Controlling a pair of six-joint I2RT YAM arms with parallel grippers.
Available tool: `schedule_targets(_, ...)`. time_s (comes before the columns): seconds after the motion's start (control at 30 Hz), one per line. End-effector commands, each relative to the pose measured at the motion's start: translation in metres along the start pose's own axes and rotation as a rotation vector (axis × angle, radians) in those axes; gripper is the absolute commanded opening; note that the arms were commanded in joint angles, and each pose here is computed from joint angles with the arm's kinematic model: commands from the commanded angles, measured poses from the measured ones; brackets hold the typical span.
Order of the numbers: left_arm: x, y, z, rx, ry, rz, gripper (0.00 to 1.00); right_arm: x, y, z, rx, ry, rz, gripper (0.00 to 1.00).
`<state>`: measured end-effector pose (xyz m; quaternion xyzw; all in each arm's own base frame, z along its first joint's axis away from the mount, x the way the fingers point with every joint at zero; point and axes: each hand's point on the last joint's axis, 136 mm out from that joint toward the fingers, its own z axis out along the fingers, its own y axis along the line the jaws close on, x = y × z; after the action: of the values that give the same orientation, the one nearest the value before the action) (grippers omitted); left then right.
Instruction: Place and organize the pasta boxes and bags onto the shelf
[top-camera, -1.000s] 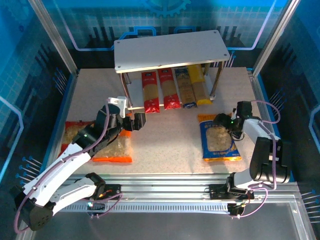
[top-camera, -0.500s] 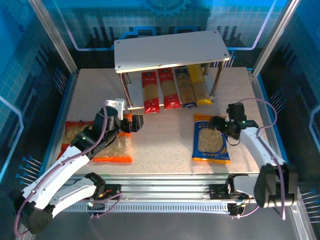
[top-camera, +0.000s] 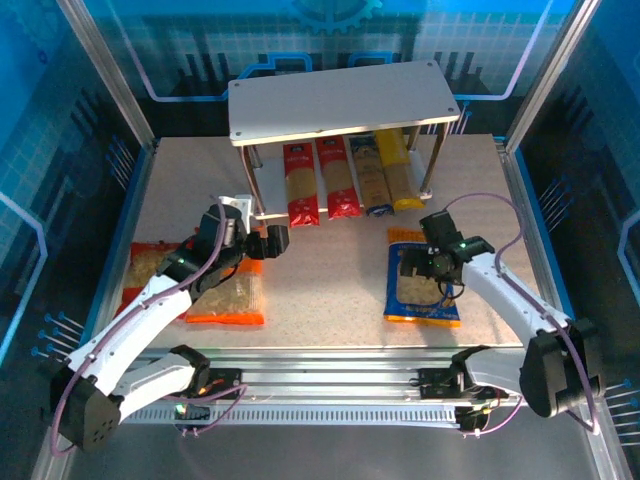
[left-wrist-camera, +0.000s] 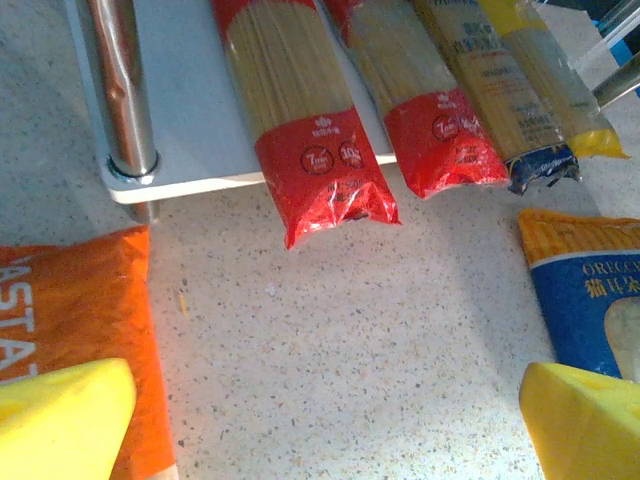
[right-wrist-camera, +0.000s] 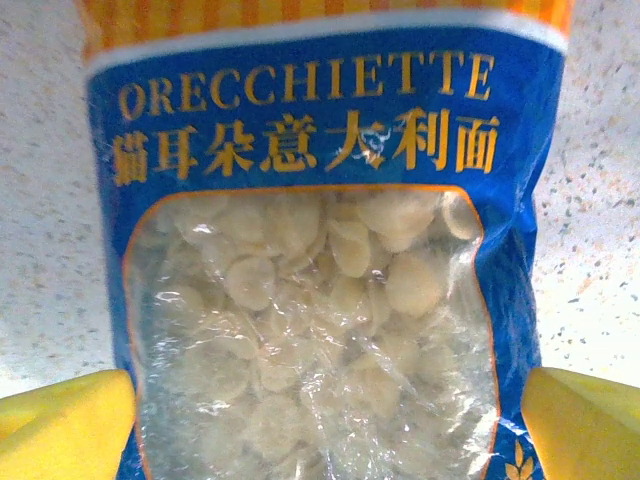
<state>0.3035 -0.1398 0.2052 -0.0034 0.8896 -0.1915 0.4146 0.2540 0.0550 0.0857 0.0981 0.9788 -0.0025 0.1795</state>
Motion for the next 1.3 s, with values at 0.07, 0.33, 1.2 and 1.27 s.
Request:
schedule_targets(0.07, 0.004, -0.007, 0.002, 0.057, 0.011, -0.03, 0.99, 0.008, -0.008, 0.017, 0.093, 0.044, 0.002, 1.0)
schedule_targets(0.33, 0.007, 0.0, 0.001, 0.04, 0.015, -0.037, 0.99, 0.012, 0.003, 0.04, 0.081, 0.096, -0.026, 1.0)
schedule_targets(1.2, 0.006, 0.003, 0.003, 0.047, 0.016, -0.051, 0.99, 0.031, 0.007, 0.05, 0.026, 0.191, -0.076, 0.38)
schedule_targets(1.27, 0.006, 0.002, 0.002, 0.048, 0.014, -0.051, 0.99, 0.032, 0.006, 0.046, 0.014, 0.187, -0.069, 0.27)
